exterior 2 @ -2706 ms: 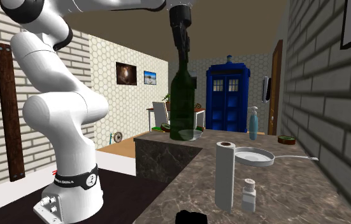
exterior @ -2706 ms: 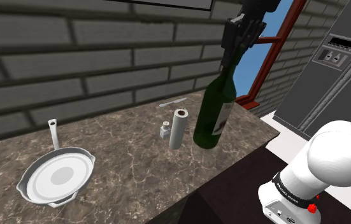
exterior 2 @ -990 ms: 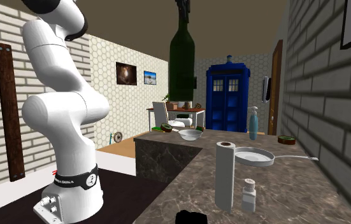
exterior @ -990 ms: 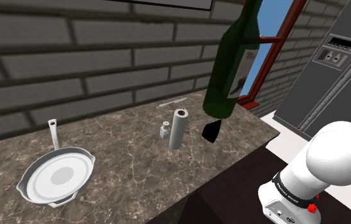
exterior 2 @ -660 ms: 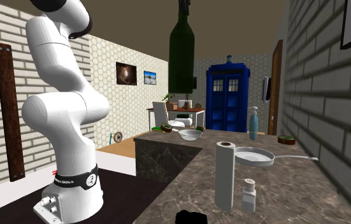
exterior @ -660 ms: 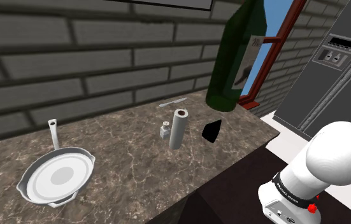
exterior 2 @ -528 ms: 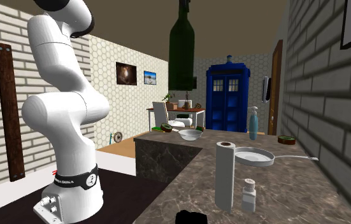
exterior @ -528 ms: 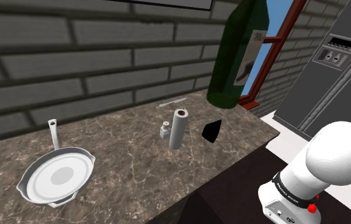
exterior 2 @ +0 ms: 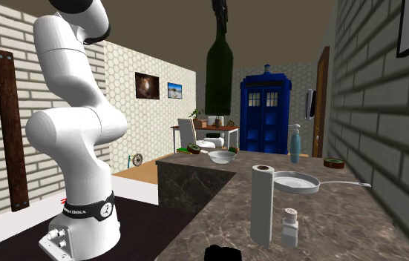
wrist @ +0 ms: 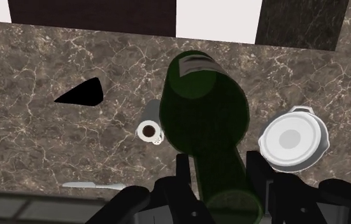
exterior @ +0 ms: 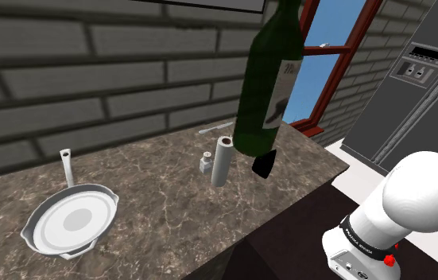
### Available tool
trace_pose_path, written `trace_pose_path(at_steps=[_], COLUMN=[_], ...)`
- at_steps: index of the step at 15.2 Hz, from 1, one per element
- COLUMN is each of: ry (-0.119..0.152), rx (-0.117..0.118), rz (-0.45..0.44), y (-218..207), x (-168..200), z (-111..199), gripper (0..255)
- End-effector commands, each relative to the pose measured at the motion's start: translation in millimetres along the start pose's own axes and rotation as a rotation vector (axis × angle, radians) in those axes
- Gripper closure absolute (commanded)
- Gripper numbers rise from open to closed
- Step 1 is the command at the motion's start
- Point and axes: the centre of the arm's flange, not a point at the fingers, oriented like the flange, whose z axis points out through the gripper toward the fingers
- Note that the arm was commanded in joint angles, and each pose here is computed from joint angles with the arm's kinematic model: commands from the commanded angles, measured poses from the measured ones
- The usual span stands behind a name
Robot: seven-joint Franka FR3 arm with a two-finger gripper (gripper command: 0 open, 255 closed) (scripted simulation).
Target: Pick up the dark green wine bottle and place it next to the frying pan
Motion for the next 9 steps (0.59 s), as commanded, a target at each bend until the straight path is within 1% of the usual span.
trace_pose_path(at_steps=[1,9], ry=[0.001,0.001], rx=[0.0,0.0], rz=[0.001,0.001], y=[-21,-109], x=[-1,1], z=[15,72], gripper=[255,255])
